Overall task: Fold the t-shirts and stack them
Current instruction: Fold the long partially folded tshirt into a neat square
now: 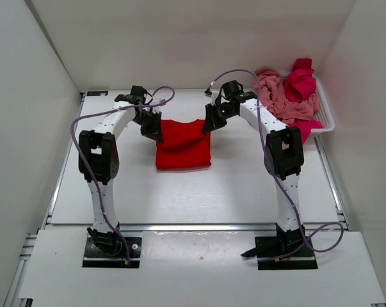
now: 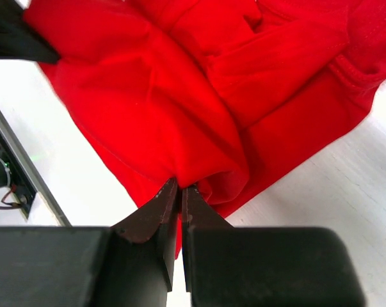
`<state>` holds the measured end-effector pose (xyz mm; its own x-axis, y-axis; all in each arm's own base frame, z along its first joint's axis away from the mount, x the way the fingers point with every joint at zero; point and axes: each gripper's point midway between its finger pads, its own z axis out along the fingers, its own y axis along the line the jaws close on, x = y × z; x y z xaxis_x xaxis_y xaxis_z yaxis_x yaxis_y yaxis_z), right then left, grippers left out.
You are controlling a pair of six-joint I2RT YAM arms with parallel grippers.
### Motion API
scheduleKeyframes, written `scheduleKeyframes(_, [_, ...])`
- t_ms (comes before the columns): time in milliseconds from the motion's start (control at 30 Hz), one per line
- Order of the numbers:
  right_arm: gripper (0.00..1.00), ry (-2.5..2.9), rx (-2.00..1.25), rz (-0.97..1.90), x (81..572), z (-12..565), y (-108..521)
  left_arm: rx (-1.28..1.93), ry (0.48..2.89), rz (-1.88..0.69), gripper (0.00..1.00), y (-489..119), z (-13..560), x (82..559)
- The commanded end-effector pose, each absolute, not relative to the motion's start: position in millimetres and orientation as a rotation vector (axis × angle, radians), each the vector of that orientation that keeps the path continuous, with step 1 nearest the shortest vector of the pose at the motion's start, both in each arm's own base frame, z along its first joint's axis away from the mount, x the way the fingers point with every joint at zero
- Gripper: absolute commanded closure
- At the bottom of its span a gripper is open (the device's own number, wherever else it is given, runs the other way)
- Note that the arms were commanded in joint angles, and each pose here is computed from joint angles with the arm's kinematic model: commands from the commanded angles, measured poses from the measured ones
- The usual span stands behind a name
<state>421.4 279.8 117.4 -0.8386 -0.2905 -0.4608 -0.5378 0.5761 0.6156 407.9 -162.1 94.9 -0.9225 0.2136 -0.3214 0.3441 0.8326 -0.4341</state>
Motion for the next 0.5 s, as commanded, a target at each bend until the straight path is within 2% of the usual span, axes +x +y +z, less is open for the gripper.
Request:
scheduleKeyframes(0, [1.0, 2.474, -0.638, 1.12, 434.4, 123.5, 282.7, 0.389, 2.705, -0.741, 0.95, -160.3, 103.7, 427.4])
scheduleKeyframes(167, [1.0, 2.508, -0.575, 1.062, 450.9, 106.9, 283.2, 0.384, 2.639, -0.704, 0.91, -161.0, 113.4, 455.6])
scheduleKeyframes(233, [1.0, 2.515, -0.546, 1.041, 458.2, 104.2, 279.5, 0.391, 2.633, -0.694, 0.85, -163.5, 112.2, 460.1])
scheduleKeyframes(300, [0.86, 2.526, -0.511, 1.016, 465.9, 97.7, 277.0, 0.395, 2.638, -0.683, 0.69, -164.0, 106.0, 462.9])
scheduleKeyframes(333, [0.73, 2.512, -0.514, 1.001, 470.1, 100.4, 277.7, 0.397, 2.633, -0.678, 0.64, -166.0, 106.6, 465.0])
scheduleKeyframes(367, [0.6, 2.522, -0.496, 0.957, 474.7, 97.0, 274.3, 0.36, 2.642, -0.68, 0.5, -166.5, 107.0, 465.6])
scheduleKeyframes(433, [0.5, 2.489, -0.464, 0.823, 497.5, 104.7, 267.8, 0.35, 2.618, -0.635, 0.25, -162.8, 112.6, 476.9])
scheduleKeyframes(467, [0.49, 2.46, -0.446, 0.784, 510.9, 112.7, 264.9, 0.343, 2.601, -0.587, 0.17, -157.6, 119.3, 483.4])
